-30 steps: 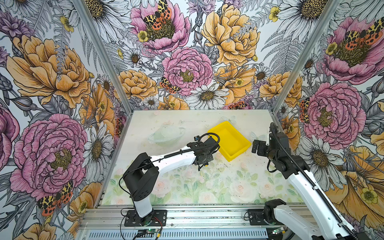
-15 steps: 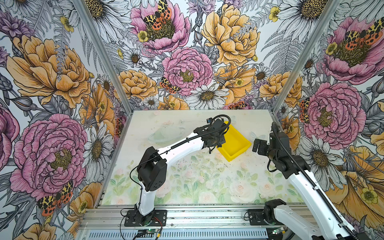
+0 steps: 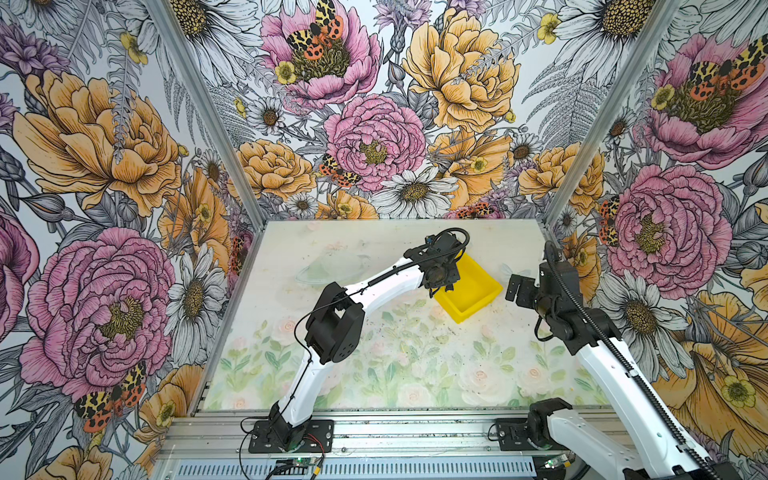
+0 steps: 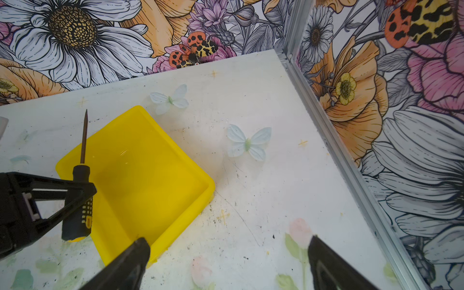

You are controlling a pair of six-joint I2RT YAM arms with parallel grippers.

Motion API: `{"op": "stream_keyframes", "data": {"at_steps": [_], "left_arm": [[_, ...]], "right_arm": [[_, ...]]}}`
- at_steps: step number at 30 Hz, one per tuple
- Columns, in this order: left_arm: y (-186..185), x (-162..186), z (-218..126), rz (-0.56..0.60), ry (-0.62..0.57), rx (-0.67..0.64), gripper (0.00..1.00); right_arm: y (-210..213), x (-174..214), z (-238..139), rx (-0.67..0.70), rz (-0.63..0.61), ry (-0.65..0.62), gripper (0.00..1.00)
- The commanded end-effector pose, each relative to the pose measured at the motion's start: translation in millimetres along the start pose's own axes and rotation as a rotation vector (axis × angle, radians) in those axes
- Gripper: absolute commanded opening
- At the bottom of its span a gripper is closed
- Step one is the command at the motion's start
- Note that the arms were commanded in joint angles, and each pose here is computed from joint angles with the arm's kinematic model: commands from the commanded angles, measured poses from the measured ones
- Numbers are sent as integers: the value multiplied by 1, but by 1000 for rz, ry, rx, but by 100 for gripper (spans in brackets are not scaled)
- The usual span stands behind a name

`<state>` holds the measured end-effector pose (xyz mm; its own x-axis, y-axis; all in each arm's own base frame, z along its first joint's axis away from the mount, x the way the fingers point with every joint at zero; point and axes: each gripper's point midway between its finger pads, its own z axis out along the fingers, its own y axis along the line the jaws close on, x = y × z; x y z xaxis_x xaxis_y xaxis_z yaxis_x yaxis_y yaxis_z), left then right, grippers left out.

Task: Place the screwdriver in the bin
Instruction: 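Lift the screwdriver with the left gripper and carry it over the yellow bin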

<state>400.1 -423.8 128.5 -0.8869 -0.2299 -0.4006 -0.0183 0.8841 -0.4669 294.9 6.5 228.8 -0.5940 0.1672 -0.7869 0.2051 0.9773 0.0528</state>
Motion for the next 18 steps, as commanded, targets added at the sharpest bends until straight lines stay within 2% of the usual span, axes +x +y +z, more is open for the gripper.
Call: {"op": "stream_keyframes", "data": {"at_steps": [1,18], "left_arm": [[-11,-7,-1,-17,2,38,0],[-18,-1,16,21,22,52,0]], "right_arm": [[-2,-15,-6,11,12,-41,99],[-10,-14,-10,26,1,-59,100]]}}
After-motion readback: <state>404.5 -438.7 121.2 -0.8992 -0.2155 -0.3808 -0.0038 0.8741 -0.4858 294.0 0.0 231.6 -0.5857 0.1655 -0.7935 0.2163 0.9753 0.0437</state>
